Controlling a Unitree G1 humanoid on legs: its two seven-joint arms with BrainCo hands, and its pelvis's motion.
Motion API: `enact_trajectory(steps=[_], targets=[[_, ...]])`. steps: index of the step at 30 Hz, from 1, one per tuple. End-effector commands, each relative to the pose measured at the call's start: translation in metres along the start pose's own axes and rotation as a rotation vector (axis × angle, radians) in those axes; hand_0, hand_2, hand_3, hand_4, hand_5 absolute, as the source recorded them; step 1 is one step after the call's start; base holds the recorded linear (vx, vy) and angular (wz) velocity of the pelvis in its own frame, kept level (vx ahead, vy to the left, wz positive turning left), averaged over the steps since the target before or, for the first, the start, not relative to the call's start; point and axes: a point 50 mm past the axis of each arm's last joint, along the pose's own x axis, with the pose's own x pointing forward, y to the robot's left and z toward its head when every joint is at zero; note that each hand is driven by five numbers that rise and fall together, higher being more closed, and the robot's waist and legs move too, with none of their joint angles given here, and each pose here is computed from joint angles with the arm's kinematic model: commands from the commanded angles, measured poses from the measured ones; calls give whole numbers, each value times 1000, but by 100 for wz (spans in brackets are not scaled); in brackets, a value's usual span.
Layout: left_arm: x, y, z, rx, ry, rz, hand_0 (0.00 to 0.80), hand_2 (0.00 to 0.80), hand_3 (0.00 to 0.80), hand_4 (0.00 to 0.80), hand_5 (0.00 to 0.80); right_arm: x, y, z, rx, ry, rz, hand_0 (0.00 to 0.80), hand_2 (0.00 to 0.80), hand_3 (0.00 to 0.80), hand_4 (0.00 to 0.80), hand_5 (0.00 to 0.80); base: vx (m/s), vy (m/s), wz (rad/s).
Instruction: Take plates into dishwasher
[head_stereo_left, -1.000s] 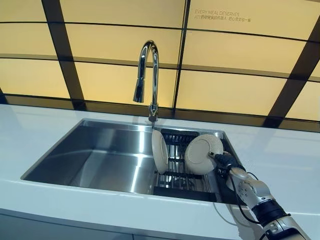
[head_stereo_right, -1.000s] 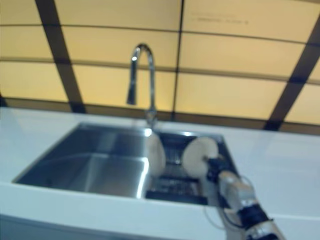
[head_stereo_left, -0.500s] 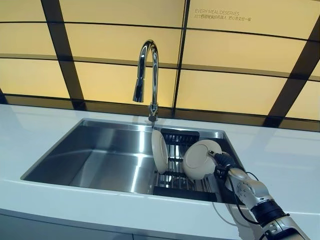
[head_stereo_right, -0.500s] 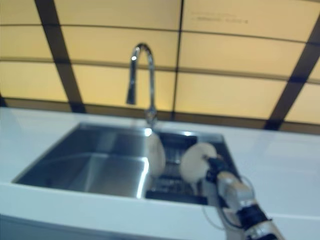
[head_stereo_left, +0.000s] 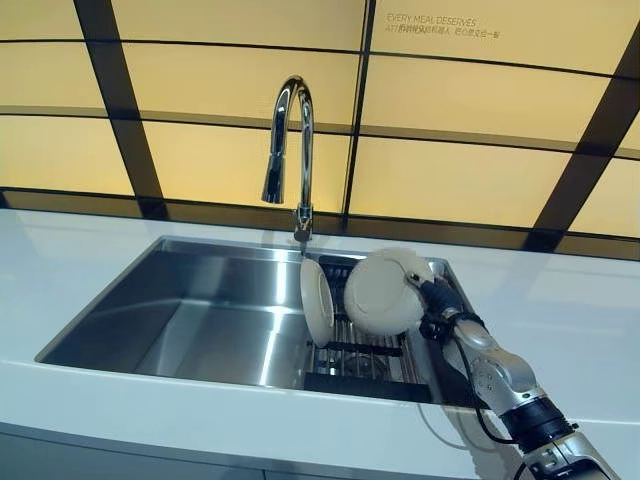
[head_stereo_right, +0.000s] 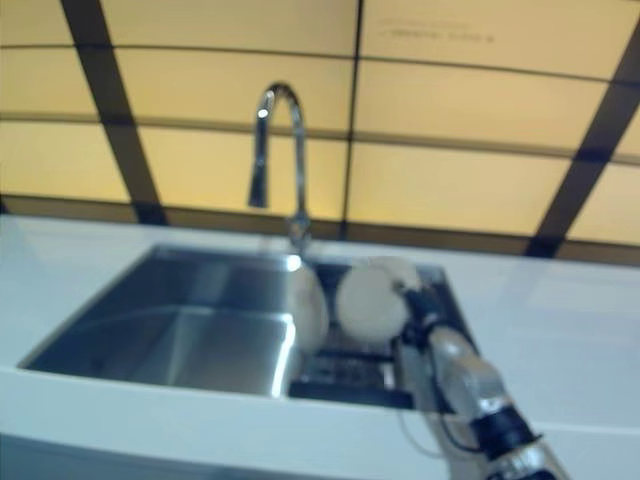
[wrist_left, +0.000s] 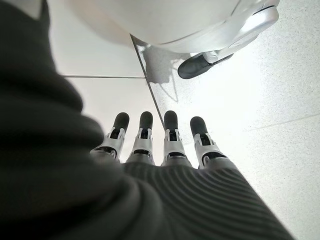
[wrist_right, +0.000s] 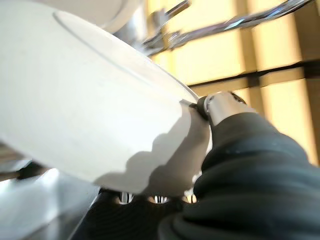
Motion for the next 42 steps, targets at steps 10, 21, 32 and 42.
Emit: enact_trajectory(steps=[10,21,32,42], targets=[[0,7,-4,36,-1,19,0,0,0,0,0,-27,43,116,152,-563,274,800,800,800,800,800,-13,55,-2],[-8,13,-42,110,110,26,0,0,0,0,0,-71,-7,168,-57,-829,78,800,800,800,800,800,-18,34,-36],[-5,47,-17,9,65,110,0,0,0,0,0,-77,-46,159,-86,-763,59,800,800,800,800,800,-248,-106,-101],[2,35,27,43,-104,93,0,0,0,0,0,-75,-47,151,-217,-706,5,800,800,800,800,800,-208,-364,-75]])
